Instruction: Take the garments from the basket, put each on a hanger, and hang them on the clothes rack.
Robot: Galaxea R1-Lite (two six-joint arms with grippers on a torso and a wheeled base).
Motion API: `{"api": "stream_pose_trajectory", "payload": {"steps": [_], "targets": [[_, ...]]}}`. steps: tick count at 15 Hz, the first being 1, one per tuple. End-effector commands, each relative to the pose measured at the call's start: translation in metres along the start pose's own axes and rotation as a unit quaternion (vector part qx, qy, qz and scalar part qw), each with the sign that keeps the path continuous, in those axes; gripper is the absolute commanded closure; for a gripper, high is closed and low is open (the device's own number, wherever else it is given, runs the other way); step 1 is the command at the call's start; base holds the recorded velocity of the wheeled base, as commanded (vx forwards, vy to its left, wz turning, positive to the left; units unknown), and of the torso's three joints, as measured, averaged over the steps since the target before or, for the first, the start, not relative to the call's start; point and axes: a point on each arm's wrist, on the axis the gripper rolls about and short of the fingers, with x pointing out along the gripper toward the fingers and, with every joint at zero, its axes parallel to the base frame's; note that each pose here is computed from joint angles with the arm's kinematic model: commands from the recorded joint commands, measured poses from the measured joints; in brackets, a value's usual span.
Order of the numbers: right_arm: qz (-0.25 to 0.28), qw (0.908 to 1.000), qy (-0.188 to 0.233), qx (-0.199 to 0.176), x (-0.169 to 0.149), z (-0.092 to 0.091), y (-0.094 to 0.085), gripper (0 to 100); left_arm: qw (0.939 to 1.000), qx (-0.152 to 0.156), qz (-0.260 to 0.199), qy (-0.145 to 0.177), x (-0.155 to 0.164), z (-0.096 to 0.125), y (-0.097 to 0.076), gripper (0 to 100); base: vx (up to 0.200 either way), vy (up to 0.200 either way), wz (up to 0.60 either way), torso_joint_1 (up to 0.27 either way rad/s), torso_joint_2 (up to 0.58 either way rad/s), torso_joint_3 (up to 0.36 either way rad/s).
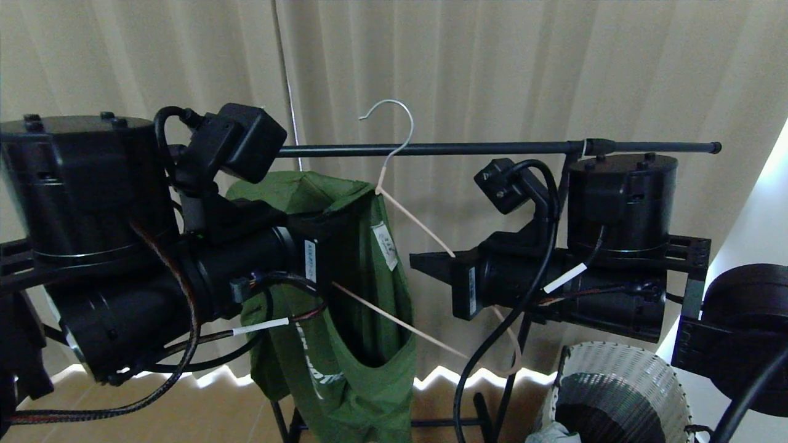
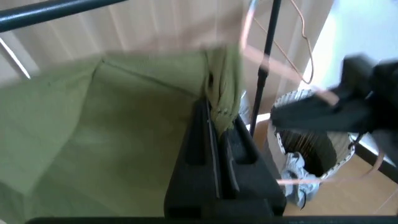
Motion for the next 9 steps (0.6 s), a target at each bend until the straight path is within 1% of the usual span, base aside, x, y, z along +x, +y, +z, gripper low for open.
{"api": "stream_pose_trajectory", "payload": {"steps": [1, 2, 5, 7, 8, 9], "targets": [[0.005, 0.9999, -0.015, -0.004, -0.009, 0.007, 0.004, 100, 1.0, 0.0, 0.001, -0.002, -0.004, 0.0, 0.001, 0, 0.0, 0.0, 0.0, 0.0, 0.0, 0.0], [0.006, 0.9998, -0.018, -0.01, -0.012, 0.008, 0.005, 100, 1.0, -0.001, 0.001, -0.004, -0.005, 0.001, 0.001, 0, 0.0, 0.0, 0.0, 0.0, 0.0, 0.0], [0.009, 0.9995, -0.028, -0.014, -0.02, 0.012, 0.007, 100, 1.0, 0.003, 0.003, -0.005, -0.006, 0.002, 0.002, 0, 0.0, 0.0, 0.0, 0.0, 0.0, 0.0], [0.008, 0.9988, -0.034, -0.034, -0.029, 0.013, 0.008, 100, 0.9998, 0.018, 0.004, -0.002, -0.012, -0.002, 0.003, 0, 0.0, 0.0, 0.0, 0.0, 0.0, 0.0], [0.005, 0.9981, -0.032, -0.053, -0.034, 0.011, 0.007, 100, 0.9996, 0.028, 0.002, -0.001, -0.018, -0.004, 0.004, 0, 0.0, 0.0, 0.0, 0.0, 0.0, 0.0], [0.004, 0.9978, -0.033, -0.058, -0.036, 0.011, 0.006, 100, 0.9995, 0.032, 0.003, 0.001, -0.019, -0.006, 0.004, 0, 0.0, 0.0, 0.0, 0.0, 0.0, 0.0]]}}
